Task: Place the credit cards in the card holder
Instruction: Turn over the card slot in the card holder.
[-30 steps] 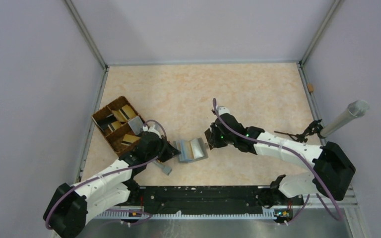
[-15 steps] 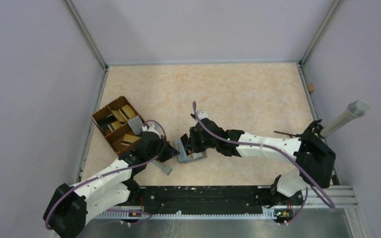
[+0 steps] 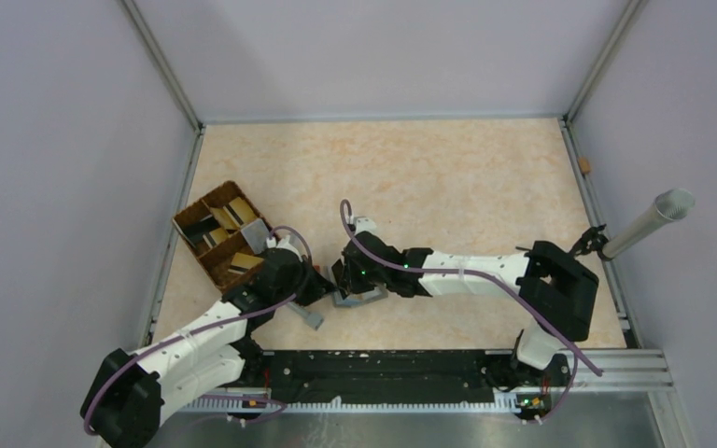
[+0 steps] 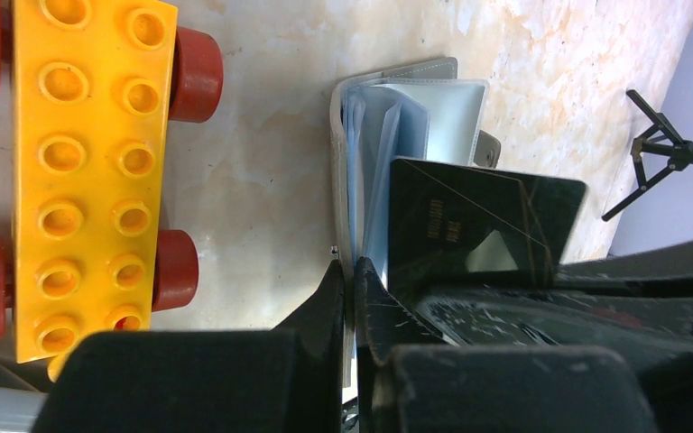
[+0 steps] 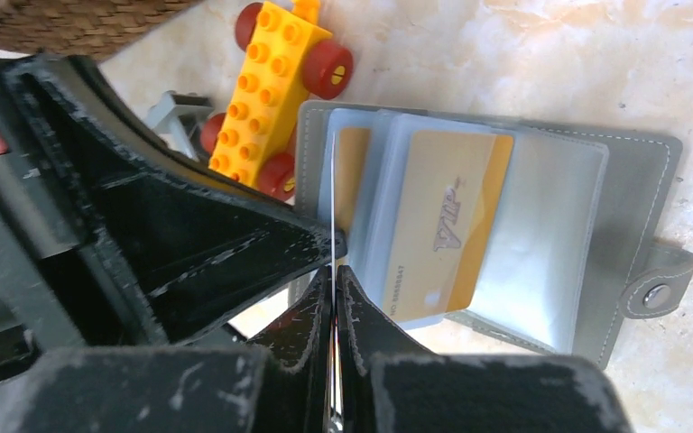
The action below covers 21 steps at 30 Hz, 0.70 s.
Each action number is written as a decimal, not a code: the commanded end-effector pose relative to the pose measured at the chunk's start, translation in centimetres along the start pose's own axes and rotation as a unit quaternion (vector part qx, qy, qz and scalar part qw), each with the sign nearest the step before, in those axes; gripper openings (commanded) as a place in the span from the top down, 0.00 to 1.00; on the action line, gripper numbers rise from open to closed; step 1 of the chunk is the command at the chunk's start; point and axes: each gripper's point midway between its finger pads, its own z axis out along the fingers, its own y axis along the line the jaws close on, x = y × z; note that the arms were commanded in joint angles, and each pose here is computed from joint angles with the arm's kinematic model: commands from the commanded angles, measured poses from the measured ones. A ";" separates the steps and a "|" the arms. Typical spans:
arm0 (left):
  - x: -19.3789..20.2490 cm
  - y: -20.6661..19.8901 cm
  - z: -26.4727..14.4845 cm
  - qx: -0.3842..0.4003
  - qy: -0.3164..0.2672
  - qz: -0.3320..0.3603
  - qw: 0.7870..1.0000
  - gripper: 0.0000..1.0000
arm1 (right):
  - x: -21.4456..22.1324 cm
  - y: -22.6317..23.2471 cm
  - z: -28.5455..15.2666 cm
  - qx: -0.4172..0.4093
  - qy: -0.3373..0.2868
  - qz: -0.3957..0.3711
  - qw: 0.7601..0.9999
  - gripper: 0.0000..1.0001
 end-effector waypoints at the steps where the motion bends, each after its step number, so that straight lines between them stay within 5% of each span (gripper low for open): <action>1: -1.5 -1.9 -0.4 0.027 -0.026 0.004 0.999 1.00 | -1.0 0.4 0.5 0.026 -0.023 -0.002 0.999 1.00; 11: -1.6 -1.0 0.1 0.003 -0.027 0.011 1.000 0.99 | -1.8 -4.4 -1.8 0.141 -0.059 -0.027 0.988 1.00; 21: -1.7 -0.1 0.7 -0.022 -0.025 0.019 0.999 0.57 | -0.5 -5.9 -1.0 0.133 -0.042 -0.020 0.990 1.00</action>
